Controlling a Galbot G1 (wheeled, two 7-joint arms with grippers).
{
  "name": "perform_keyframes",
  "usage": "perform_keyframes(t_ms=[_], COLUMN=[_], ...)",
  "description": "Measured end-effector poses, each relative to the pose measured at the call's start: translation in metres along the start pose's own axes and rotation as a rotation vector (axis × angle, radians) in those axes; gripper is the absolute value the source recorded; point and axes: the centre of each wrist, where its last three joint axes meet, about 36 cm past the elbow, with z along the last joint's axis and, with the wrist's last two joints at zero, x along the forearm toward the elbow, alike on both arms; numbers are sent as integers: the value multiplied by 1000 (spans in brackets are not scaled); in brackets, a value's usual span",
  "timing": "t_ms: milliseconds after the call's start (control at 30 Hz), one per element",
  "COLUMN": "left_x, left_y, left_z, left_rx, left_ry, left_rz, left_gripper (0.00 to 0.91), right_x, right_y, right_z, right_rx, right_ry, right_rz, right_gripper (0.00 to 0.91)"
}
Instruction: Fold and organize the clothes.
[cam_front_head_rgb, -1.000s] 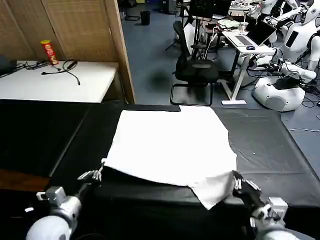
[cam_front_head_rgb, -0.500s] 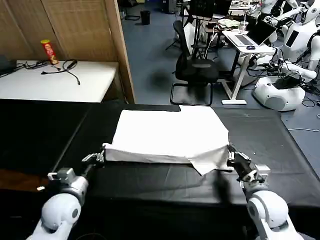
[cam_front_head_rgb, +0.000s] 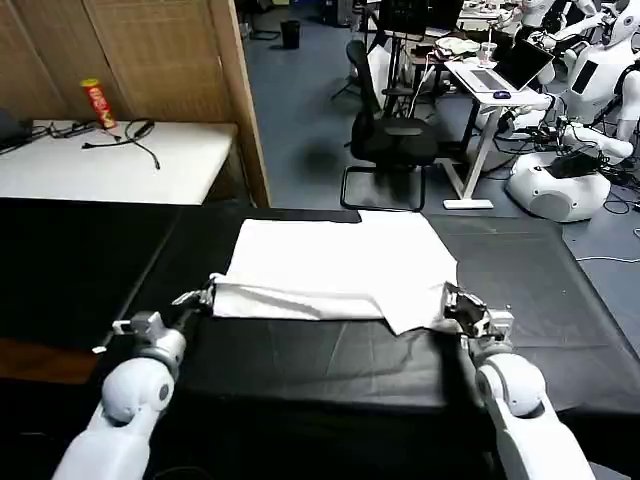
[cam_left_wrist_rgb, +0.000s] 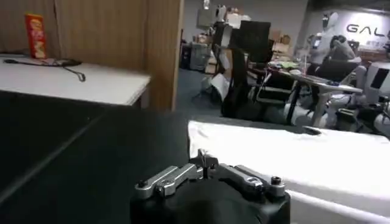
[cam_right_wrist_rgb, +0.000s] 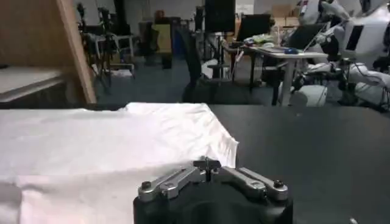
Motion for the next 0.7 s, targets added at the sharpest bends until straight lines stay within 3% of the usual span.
perform_keyframes(t_ms=[567,600,633,667,700], left_x=[-22,-22,-22,-22,-23], left_y=[0,1,1,2,2], left_z=[2,2,2,2,2], left_rx=[-30,-31,-32,-33,-34], left_ry=[14,15,16,16,18], left_rz=[12,11,11,11,13], left_gripper=[0,0,224,878,878], right_x=[-35,-36,-36,-36,-35], right_y=[-7,-8,-9,-10,-11], right_z=[-11,-12,-12,-12,-12], right_rx=[33,34,34,32,29], right_ry=[-25,-20,-12,-4,2], right_rz=[-30,-35,-38,-39,-40], right_gripper=[0,234,858,878,878])
